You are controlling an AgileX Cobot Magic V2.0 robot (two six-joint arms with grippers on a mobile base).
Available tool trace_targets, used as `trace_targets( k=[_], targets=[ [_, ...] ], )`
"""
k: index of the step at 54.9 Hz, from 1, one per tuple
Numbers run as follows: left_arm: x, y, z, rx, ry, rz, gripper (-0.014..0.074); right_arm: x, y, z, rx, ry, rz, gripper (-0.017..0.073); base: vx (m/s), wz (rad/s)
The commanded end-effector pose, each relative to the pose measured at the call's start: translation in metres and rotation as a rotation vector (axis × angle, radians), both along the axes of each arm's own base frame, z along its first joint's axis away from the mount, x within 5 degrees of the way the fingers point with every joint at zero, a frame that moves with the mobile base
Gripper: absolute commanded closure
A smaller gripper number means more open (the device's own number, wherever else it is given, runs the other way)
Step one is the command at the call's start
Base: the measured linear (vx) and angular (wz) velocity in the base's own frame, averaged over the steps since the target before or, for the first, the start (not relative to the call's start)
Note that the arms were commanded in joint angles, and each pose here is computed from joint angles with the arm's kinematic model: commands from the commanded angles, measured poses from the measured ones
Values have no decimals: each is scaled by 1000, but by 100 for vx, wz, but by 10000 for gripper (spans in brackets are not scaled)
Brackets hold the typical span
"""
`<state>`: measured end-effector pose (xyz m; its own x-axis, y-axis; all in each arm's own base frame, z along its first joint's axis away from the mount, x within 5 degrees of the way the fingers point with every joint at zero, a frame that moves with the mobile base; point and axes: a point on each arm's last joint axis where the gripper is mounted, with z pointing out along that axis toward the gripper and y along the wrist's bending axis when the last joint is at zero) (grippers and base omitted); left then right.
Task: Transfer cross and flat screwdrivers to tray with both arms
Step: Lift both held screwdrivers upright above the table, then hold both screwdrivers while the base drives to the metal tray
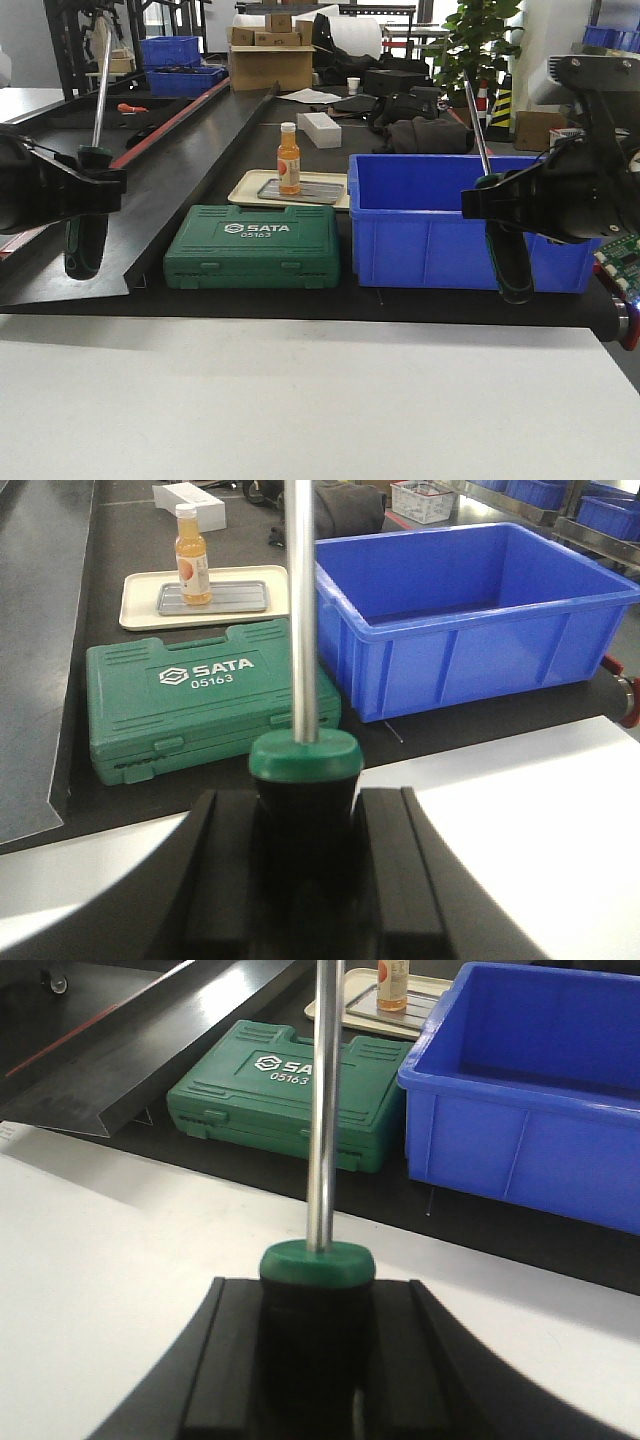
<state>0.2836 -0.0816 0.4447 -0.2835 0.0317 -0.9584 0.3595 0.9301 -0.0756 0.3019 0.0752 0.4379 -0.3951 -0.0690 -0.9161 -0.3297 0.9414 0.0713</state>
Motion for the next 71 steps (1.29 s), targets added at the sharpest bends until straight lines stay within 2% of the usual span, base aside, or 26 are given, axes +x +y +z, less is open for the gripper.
trace_targets(
  k=[1,31,71],
  targets=[
    [-10,3,27,-65,-131,23,591,-9,-4,31,43,-160,-21,567,0,0],
    [-10,3,27,-64,-130,23,591,-9,-4,31,43,-160,-23,567,-4,-2],
    [-10,3,27,-64,-130,23,591,-9,-4,31,43,-160,-23,566,-23,-13]
  ],
)
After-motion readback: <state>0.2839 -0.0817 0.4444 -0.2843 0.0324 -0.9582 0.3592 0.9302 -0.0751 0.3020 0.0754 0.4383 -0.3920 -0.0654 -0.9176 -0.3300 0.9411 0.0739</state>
